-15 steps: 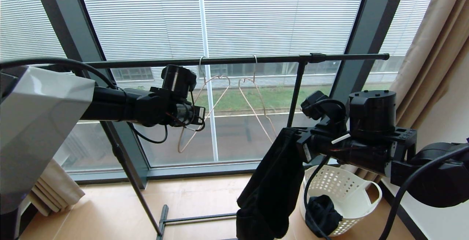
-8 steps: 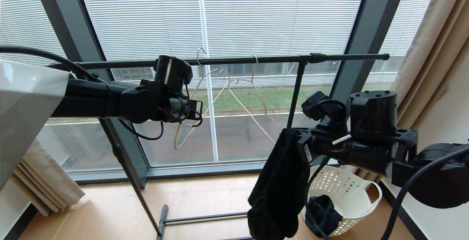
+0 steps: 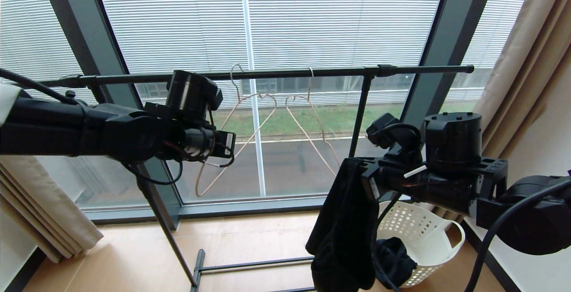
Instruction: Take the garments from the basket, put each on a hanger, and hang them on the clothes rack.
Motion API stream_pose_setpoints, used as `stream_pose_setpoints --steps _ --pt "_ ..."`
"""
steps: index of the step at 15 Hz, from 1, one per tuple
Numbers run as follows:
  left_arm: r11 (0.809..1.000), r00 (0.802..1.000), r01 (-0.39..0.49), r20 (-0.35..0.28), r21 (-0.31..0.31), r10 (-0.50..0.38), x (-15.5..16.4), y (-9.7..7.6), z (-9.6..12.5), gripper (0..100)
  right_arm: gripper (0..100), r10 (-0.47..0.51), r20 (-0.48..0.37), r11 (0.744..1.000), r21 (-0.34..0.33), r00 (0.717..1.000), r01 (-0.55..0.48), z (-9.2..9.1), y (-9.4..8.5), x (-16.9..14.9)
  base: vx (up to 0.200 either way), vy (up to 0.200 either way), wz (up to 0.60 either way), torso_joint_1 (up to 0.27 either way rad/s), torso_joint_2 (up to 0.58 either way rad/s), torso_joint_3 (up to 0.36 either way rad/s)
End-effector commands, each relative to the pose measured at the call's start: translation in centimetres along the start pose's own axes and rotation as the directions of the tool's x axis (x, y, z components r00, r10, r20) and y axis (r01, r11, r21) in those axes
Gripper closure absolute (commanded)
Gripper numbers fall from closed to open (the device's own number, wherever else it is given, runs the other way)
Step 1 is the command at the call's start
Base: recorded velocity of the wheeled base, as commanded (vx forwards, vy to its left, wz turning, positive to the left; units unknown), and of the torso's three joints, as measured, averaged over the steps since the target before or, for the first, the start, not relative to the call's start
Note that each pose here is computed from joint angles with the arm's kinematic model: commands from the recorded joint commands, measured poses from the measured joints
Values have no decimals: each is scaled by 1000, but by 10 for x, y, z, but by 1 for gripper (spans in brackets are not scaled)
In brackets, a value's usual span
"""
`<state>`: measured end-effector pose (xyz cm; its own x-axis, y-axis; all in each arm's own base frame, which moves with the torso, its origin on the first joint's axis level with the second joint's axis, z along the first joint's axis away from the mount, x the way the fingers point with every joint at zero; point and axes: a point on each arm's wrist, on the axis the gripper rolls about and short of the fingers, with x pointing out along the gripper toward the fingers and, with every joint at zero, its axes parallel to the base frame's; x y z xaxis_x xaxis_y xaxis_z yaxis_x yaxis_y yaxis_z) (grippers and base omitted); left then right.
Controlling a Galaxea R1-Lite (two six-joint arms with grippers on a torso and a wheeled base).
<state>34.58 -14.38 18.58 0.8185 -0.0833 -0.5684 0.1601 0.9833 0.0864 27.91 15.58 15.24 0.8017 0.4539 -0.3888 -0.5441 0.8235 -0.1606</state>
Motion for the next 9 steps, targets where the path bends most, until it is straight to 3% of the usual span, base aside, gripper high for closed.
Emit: stream_pose_setpoints --steps 1,6,9 --pt "1000 1000 9 15 0 -9 -27 4 -11 100 100 1 -4 1000 1 1000 -1 -1 0 1 0 0 0 0 0 0" --pt "999 998 33 50 17 -34 -54 8 -65 100 100 9 -28 1000 0 1000 -9 -7 2 8 0 0 0 0 0 0" --pt "993 993 99 52 62 -102 -82 -2 -99 100 100 8 -35 1000 0 999 -8 -9 3 12 0 0 0 0 0 0"
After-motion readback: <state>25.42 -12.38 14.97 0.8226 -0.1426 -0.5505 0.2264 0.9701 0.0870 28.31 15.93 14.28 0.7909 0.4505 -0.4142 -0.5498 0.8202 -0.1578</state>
